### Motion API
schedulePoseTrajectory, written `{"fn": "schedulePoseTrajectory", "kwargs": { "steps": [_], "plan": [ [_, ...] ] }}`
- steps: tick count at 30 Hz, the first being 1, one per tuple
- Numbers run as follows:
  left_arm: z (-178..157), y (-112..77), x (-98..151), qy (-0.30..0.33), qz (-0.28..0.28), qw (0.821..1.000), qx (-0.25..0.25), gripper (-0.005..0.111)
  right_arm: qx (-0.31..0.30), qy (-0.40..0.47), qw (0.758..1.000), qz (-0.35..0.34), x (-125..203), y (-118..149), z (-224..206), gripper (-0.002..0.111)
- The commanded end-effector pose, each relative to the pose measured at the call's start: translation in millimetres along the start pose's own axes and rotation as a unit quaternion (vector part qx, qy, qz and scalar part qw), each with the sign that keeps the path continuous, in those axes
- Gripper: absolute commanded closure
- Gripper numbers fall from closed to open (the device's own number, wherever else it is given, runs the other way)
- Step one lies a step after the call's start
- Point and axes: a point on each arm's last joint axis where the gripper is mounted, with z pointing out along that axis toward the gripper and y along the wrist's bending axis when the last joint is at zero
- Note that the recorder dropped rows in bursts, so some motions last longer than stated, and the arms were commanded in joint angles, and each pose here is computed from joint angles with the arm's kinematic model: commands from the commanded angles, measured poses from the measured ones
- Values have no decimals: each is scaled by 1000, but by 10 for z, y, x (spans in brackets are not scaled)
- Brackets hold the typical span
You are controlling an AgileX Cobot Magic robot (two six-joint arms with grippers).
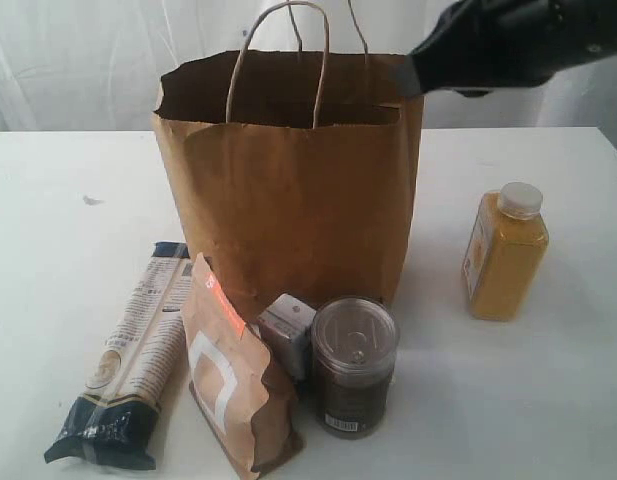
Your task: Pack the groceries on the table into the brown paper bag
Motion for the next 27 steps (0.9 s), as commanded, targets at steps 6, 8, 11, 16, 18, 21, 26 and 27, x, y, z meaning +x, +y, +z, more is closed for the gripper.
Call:
{"fn": "schedulePoseTrajectory", "kwargs": {
  "steps": [6,8,11,16,18,21,26,27],
  "plan": [
    [0,-2,10,-1,-1,1000,4,107,-3,13,1000,3,-268,-94,433,108],
    [0,-2,10,-1,-1,1000,4,107,-4,18,1000,1,-271,-101,489,104],
    [0,-2,10,-1,-1,1000,4,107,-5,23,1000,0,-281,-108,531,84],
    [0,-2,10,-1,-1,1000,4,107,-3,17,1000,-3,-298,-106,474,57],
    [0,-2,10,-1,-1,1000,4,107,-1,8,1000,-5,-322,-102,414,57],
    [0,-2,10,-1,-1,1000,4,107,1,-6,1000,-7,-357,-88,280,57],
    [0,-2,10,-1,-1,1000,4,107,2,-19,1000,-15,-384,-49,-43,58],
    [0,-2,10,-1,-1,1000,4,107,3,-19,1000,-18,-378,-41,-116,58]
  ]
}}
